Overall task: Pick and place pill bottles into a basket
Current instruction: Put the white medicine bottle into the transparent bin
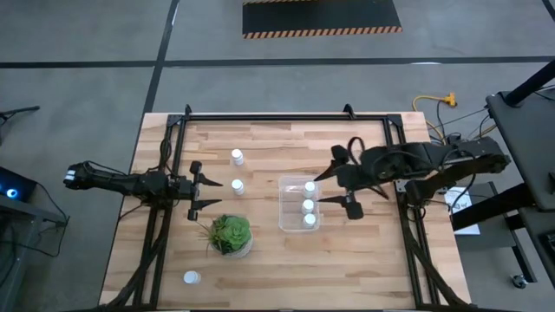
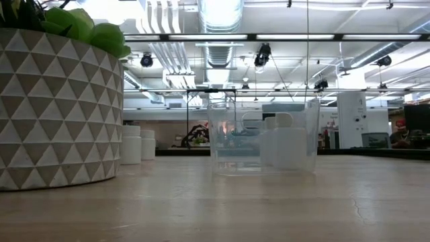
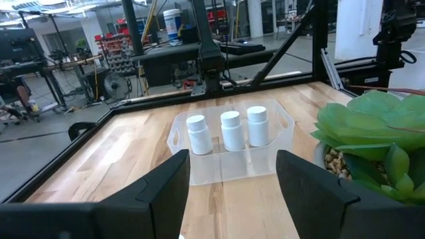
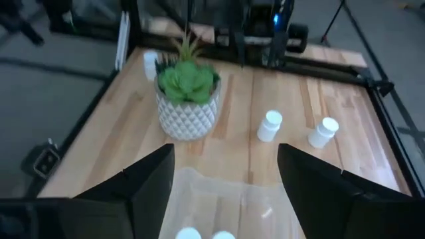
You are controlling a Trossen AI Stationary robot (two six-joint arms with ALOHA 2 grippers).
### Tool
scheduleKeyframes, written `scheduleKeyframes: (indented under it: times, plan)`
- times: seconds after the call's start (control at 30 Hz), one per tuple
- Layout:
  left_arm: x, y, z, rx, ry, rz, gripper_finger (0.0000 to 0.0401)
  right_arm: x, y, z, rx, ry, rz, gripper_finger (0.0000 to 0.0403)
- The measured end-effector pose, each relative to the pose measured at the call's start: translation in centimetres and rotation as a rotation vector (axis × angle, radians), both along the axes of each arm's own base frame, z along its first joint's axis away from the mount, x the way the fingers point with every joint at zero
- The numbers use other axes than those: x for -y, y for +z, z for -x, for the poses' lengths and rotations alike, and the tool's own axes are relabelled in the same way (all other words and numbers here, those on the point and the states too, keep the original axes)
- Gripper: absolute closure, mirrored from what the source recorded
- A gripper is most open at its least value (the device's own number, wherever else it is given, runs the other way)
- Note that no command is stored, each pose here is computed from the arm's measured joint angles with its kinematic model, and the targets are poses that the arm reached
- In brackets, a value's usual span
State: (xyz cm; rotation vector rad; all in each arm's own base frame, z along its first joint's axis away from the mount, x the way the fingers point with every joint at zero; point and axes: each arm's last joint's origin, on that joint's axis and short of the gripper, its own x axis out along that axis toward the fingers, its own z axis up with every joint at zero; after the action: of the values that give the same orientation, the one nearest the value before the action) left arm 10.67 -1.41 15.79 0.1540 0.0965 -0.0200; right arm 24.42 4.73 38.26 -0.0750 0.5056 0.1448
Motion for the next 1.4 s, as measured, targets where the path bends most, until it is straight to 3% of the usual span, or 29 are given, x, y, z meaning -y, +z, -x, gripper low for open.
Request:
scheduleKeyframes:
  times: [0.43,0.73,1.4]
  plan:
    - [0.0,0.0,0.0,0.001,0.000,0.000,0.0194,1.6,-1.8,8.0,0.317,-0.044,-0.179,0.0148]
    - [0.0,0.0,0.0,0.000,0.000,0.000,0.0194,2.6,-2.2,12.8,0.600,-0.017,-0.190,0.0148]
    - [0.0,0.0,0.0,-0.001,-0.001,0.000,0.0194,4.1,-5.7,19.8,0.831,-0.037,-0.202,0.0146]
